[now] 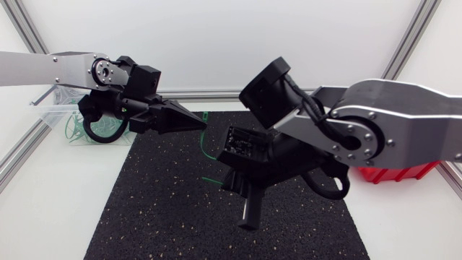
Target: Take a green cable tie from the red box, thread the tail through the head to close it, then place it in the transparent bin on the left.
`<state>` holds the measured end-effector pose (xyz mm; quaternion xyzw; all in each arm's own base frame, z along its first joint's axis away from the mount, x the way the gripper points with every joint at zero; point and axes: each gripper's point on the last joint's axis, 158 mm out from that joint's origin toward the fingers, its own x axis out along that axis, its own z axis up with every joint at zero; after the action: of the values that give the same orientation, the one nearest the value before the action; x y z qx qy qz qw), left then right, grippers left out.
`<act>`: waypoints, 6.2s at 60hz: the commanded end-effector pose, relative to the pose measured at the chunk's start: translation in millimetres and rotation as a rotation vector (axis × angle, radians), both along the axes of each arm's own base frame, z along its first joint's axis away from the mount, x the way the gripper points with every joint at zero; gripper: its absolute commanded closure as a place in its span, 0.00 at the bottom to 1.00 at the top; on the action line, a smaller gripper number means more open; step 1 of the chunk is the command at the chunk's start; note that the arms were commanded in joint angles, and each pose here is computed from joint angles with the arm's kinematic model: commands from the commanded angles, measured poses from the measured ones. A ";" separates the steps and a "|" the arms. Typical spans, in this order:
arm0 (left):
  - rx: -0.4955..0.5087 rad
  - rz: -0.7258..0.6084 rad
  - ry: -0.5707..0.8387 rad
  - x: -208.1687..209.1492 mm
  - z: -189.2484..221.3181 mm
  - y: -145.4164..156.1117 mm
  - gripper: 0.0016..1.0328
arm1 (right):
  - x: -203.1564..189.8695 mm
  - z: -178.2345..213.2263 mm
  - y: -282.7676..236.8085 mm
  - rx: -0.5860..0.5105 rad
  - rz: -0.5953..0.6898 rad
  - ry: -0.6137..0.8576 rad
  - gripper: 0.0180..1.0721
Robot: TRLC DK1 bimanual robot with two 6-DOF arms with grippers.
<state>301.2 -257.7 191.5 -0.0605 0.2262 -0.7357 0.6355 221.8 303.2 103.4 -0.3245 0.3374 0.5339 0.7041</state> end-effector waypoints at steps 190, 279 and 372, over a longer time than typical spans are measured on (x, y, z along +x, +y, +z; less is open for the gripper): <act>-0.168 0.345 0.101 -55.6 61.0 -24.6 0.97 | -57.1 210.2 18.9 0.442 -1.010 1.519 0.67; -0.174 0.342 0.059 -57.4 56.6 -22.1 0.97 | -13.0 169.6 0.9 0.574 -0.912 1.164 0.70; -0.012 0.432 0.030 57.3 25.6 32.9 0.97 | 41.9 19.0 -1.6 -0.383 0.394 -0.626 0.09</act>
<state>349.7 -227.1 213.5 -0.1391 0.2262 -0.5821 0.7685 269.3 299.7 121.6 -0.6151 0.1707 0.4591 0.6179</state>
